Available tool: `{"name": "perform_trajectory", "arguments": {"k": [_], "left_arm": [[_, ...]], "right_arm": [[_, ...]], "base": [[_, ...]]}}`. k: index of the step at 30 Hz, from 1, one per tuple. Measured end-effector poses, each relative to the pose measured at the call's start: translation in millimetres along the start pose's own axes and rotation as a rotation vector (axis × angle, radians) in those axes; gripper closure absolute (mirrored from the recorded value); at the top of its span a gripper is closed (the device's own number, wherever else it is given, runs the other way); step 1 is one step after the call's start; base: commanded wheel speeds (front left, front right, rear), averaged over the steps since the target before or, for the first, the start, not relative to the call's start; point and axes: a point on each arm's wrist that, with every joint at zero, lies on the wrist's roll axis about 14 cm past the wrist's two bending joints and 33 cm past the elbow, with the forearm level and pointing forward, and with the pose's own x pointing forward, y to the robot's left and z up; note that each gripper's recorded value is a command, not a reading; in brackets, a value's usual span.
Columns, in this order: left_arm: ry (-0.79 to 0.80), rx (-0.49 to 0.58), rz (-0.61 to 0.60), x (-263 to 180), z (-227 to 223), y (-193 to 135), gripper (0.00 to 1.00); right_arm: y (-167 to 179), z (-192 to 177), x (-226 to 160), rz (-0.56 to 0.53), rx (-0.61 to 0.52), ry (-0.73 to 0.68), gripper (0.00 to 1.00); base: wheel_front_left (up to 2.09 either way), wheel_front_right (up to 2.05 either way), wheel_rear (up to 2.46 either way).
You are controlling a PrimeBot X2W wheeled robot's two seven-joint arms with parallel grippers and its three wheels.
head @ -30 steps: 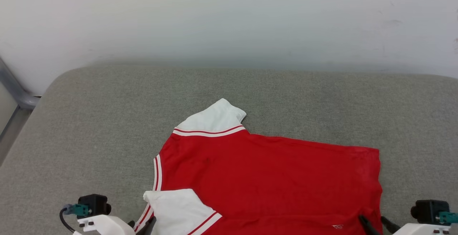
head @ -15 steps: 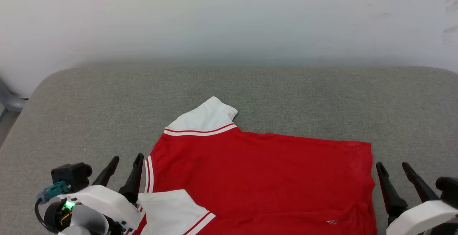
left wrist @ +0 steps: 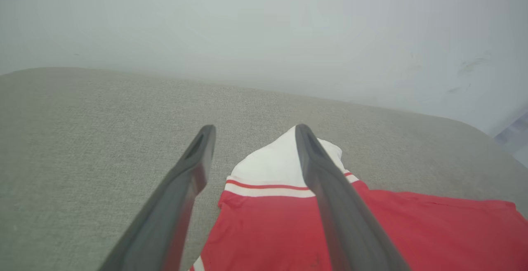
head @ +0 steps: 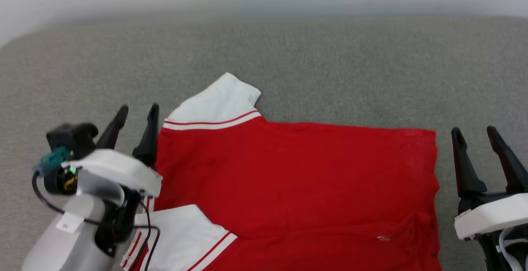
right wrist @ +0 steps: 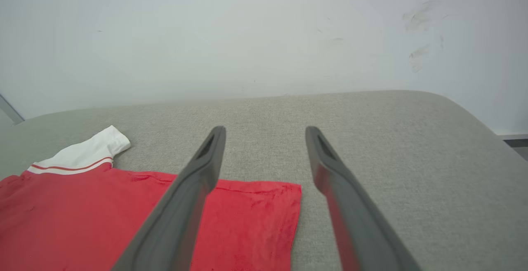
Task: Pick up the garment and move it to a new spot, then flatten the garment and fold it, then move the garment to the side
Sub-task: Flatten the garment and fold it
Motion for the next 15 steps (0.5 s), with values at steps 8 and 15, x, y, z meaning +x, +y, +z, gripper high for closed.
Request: {"name": "perform_trajectory", "arguments": {"k": [8,15], "left_arm": [[0.112,0.058,-0.15,69.1,-19.1,-23.0,0.0],[0.407,0.075,-0.273,111.6,-50.5,-44.6,0.0]], "right_arm": [[-7.3,-18.0,20.3,-0.031,-0.006,0.037,0.0],[-21.5,-28.1,24.9,-0.077,-0.008,0.054,0.0]], "base": [[0.0,0.0,0.0],[0.0,0.0,0.0]]}}
